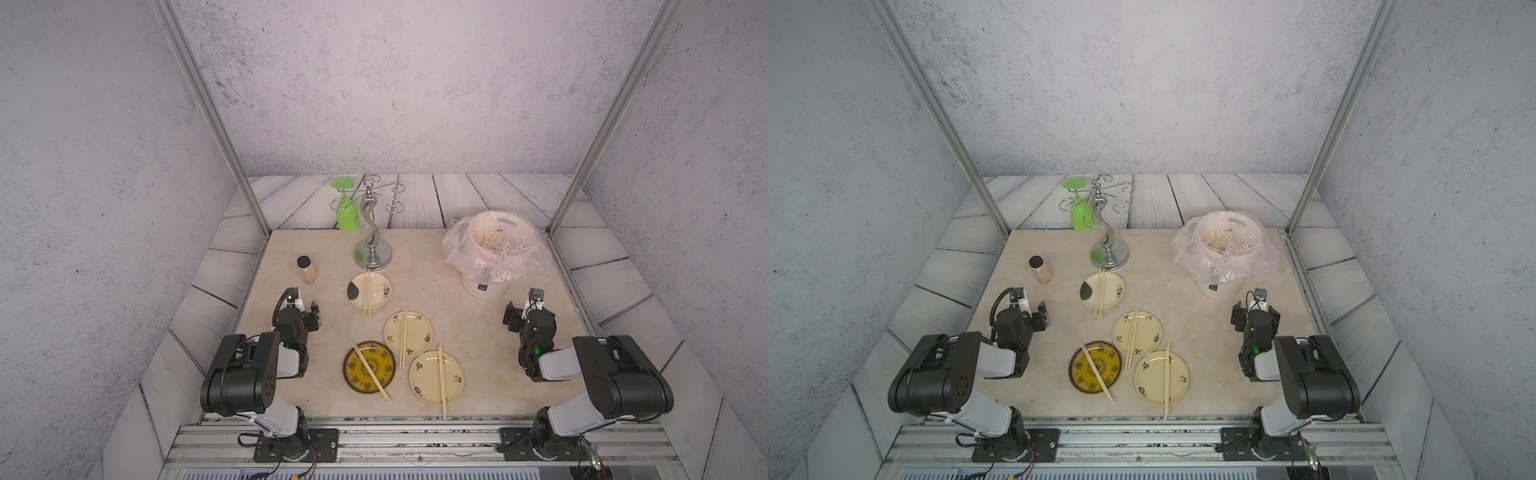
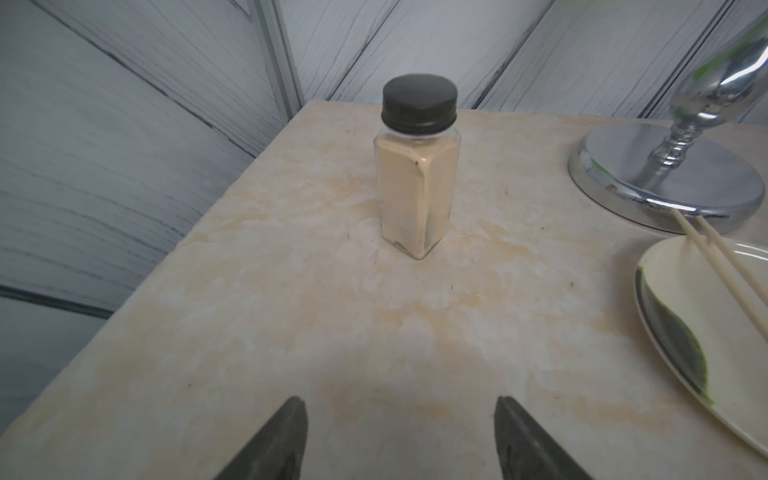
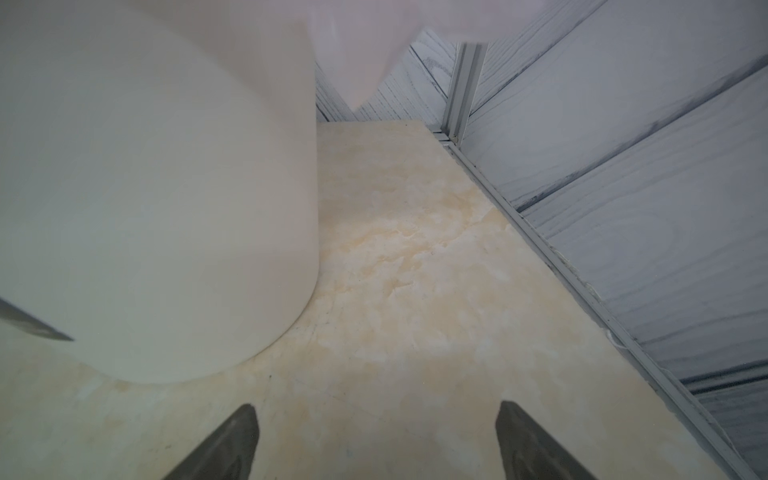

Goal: Remove the packaging of disposable chopsticks
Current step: Reset both arms

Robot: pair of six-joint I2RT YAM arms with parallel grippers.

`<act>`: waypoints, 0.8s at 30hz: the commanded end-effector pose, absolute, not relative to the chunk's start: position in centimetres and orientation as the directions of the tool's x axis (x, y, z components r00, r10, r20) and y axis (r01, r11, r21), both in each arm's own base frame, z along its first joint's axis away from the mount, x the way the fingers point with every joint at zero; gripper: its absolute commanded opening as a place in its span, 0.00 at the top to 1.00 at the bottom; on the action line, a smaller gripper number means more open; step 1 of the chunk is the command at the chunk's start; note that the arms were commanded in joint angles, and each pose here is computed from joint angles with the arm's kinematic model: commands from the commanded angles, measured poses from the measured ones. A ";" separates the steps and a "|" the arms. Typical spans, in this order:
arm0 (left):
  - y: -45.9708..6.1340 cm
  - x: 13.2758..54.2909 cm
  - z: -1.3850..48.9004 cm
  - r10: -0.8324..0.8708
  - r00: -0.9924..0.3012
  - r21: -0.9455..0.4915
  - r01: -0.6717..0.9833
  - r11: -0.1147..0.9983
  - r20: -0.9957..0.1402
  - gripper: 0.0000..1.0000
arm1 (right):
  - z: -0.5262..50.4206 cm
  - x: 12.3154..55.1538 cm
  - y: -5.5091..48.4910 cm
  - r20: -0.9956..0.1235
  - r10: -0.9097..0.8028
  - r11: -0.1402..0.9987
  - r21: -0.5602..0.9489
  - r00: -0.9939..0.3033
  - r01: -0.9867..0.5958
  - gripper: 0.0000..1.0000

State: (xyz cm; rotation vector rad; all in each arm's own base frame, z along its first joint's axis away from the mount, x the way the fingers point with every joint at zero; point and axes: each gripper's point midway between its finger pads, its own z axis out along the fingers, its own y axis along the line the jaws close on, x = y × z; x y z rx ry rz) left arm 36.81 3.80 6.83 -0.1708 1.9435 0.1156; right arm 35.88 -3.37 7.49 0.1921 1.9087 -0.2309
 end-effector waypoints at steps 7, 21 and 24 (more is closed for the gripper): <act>3.1 40.3 9.8 -0.053 -0.366 -0.014 -0.109 0.994 -0.929 0.01 | 9.3 39.3 -3.9 -0.924 0.047 0.955 -0.071 -0.380 0.290 0.01; 1.3 40.9 9.7 -0.001 -0.391 -0.004 0.007 1.000 -0.920 0.01 | 9.2 39.3 -3.9 -0.922 0.040 0.955 -0.078 -0.384 0.287 0.01; 1.3 40.9 9.6 -0.001 -0.395 -0.003 0.006 1.000 -0.919 0.01 | 9.2 39.3 -3.8 -0.922 0.040 0.955 -0.078 -0.385 0.286 0.01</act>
